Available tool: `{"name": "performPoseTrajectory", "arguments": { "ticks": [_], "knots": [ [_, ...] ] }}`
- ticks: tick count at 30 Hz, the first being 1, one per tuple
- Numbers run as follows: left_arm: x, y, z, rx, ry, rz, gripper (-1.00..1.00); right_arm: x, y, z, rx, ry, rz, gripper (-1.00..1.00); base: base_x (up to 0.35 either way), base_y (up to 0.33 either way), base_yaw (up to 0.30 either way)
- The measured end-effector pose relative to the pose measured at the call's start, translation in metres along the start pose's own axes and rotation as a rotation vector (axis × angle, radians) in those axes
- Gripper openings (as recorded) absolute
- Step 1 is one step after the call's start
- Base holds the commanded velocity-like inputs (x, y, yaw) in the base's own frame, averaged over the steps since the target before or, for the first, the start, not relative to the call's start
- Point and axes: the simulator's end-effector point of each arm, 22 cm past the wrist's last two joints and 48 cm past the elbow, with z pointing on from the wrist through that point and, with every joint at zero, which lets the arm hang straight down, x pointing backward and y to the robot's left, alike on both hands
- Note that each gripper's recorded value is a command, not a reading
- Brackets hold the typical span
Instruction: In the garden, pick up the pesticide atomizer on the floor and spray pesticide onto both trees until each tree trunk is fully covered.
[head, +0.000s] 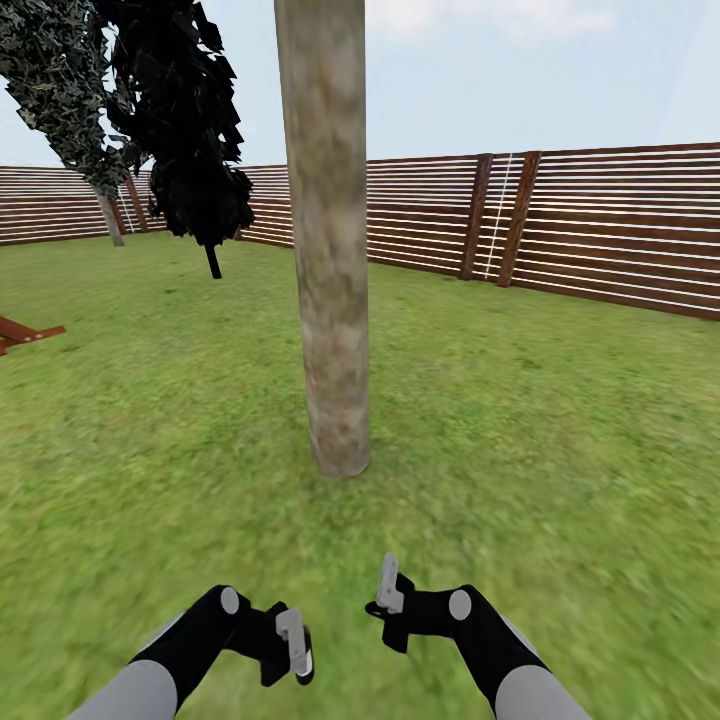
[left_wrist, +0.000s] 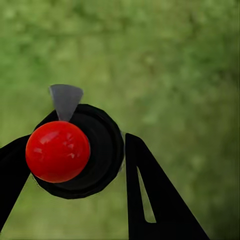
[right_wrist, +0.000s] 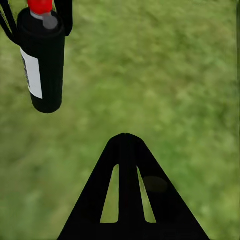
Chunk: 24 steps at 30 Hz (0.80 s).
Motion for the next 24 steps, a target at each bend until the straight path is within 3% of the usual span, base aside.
{"name": "performPoseTrajectory", "arguments": {
  "ticks": [6,8,11,18,21,24],
  "knots": [
    [-0.008,-0.003,0.004,0.004,-0.009,0.003,-1.0,-0.003,0.004,-0.001,-0.023,-0.008,0.005,-1.0,0.0,0.0,0.0],
    [-0.011,-0.004,0.006,0.004,-0.013,0.005,-1.0,-0.004,0.009,-0.002,-0.057,-0.004,0.035,-1.0,0.0,0.0,0.0],
    [-0.018,-0.006,0.008,0.006,-0.022,0.008,-1.0,-0.004,0.004,-0.003,-0.058,0.011,0.082,-1.0,0.0,0.0,0.0],
    [-0.039,0.0,0.014,-0.03,-0.046,0.017,-1.0,-0.006,0.0,-0.004,-0.057,0.012,0.086,-1.0,0.0,0.0,0.0],
    [-0.04,0.015,0.01,-0.072,-0.031,0.001,-1.0,-0.006,0.004,-0.004,-0.072,0.012,0.085,-1.0,0.0,0.0,0.0],
    [-0.038,0.016,0.01,-0.075,-0.022,-0.006,-1.0,-0.006,0.005,-0.004,-0.078,0.012,0.083,-1.0,0.0,0.0,0.0]
  ]
}}
